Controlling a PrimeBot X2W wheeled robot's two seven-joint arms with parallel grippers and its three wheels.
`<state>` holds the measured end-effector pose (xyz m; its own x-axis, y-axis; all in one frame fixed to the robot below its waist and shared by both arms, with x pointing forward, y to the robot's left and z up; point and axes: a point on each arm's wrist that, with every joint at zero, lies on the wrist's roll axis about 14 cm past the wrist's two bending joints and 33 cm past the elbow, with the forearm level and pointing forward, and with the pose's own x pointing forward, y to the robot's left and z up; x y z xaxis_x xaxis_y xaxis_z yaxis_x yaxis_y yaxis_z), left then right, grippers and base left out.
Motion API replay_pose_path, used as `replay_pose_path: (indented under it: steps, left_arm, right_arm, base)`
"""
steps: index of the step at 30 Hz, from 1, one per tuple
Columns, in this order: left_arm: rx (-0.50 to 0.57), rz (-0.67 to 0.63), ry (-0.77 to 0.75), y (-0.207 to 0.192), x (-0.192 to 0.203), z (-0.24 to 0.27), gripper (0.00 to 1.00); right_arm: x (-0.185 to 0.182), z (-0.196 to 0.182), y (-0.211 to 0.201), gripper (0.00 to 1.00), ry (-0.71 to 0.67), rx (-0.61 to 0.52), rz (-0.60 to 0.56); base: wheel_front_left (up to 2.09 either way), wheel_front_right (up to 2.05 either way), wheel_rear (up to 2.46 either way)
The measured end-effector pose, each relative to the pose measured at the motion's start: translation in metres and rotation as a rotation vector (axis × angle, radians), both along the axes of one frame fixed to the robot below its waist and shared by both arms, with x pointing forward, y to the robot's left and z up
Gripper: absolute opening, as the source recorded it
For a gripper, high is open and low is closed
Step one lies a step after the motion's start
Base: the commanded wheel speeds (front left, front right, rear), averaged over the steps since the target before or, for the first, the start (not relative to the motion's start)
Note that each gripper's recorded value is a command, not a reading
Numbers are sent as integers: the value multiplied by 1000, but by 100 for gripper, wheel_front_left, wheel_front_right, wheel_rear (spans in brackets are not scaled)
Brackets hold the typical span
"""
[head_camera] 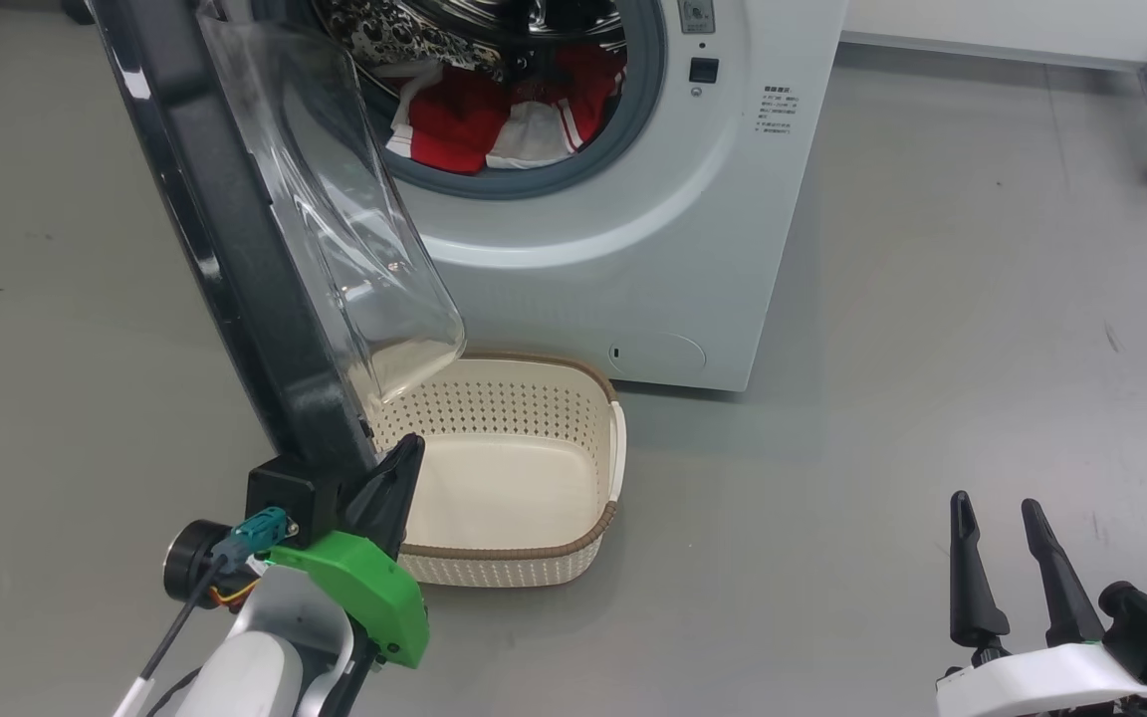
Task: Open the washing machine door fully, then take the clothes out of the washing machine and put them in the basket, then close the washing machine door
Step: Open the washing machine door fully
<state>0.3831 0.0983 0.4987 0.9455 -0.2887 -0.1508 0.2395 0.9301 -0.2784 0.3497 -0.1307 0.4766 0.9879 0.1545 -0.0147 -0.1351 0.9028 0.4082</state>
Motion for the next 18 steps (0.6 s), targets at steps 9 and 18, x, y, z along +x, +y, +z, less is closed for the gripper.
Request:
replay_pose_path:
  steps: [9,18]
  left_arm:
    - [-9,69,-3,21,-5,0,0]
    - [-14,142,-5,43,-9,-1,0]
  right_arm:
    - [6,0,16,100,-3,-1,51]
    - [12,-3,35,100,4,-6,112]
  base:
    - [0,0,0]
    - [0,0,0]
